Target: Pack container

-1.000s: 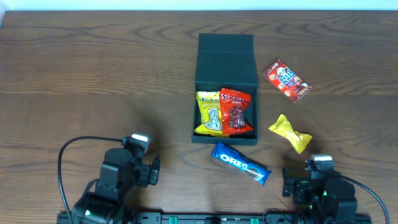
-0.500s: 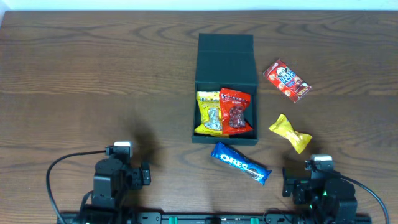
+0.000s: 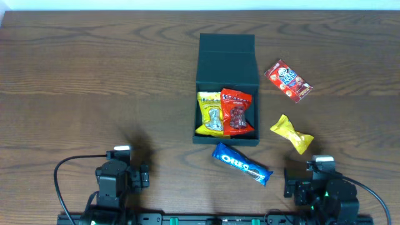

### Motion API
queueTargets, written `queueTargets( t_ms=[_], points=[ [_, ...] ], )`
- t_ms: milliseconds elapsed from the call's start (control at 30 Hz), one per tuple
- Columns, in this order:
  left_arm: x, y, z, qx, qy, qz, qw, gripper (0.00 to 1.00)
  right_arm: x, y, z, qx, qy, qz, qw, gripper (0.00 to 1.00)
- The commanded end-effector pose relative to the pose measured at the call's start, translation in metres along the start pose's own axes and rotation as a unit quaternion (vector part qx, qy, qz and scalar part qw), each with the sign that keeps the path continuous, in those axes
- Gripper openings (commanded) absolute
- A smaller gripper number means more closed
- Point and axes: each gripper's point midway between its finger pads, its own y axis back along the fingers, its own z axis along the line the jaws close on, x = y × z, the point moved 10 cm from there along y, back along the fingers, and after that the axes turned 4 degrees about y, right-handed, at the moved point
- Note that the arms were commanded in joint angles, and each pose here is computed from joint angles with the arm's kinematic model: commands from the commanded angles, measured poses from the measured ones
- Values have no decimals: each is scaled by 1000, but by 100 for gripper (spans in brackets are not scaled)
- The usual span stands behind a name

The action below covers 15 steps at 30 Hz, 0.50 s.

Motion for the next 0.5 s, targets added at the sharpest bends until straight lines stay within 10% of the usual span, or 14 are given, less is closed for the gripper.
queueTargets(
  t_ms=[0,467],
  points=[
    [4,-3,2,-13,4,4,1000,95,2,-1,-1,4,0,4,1000,99],
    [5,-3,0,-6,-4,4,1000,95,2,-1,-1,4,0,4,1000,99]
  ],
)
